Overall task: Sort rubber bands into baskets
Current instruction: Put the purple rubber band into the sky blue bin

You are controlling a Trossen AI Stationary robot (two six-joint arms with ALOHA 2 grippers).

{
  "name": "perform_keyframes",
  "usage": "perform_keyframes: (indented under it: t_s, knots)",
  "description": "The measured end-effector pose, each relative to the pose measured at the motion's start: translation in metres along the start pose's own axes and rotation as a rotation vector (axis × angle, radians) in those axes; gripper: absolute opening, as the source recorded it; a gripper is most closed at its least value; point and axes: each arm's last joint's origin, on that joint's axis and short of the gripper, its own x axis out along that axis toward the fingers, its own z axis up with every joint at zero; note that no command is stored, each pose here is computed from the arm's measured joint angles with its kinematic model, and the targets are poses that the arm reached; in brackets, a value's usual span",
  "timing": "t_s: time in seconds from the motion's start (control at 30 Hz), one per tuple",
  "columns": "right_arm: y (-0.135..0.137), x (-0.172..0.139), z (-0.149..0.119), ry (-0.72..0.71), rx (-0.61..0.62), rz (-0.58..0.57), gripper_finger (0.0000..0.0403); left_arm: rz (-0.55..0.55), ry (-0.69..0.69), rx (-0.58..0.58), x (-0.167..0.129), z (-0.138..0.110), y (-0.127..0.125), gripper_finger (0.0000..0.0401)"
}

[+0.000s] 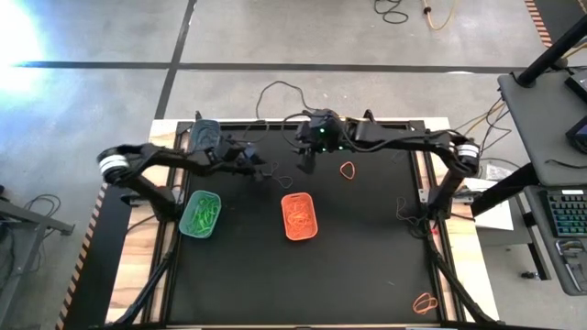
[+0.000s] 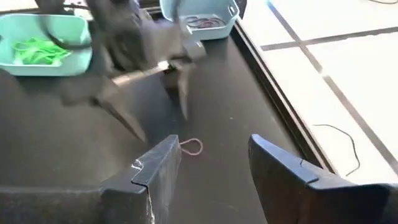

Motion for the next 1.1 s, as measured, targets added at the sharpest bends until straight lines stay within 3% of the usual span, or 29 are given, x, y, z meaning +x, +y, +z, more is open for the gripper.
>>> perform_keyframes:
  t_s: [0.13, 0.43, 0.67, 0.8, 1.1]
  knots:
    - [0.009, -0.007, -0.003, 0.013, 0.01, 0.021, 0.0183, 0.045, 0.039, 0.027, 0.019, -0.004, 0.006, 0.0311]
    - [0.025, -0.023, -0.013, 0.103, 0.012, -0.012, 0.0178, 0.092, 0.101, 0.294, 0.045, -0.012, -0.016, 0.031]
    - [0.022, -0.027, -0.015, 0.132, 0.015, -0.071, 0.0176, 0.109, 0.148, 0.2, 0.056, -0.024, -0.021, 0.0302]
    - [0.021, -0.028, -0.014, 0.13, -0.016, -0.082, 0.0172, 0.128, 0.165, 0.172, 0.056, -0.026, -0.021, 0.0243]
    - [0.017, -0.055, -0.003, 0.07, -0.098, -0.17, 0.0159, 0.158, 0.183, 0.066, 0.056, -0.025, -0.02, 0.0023]
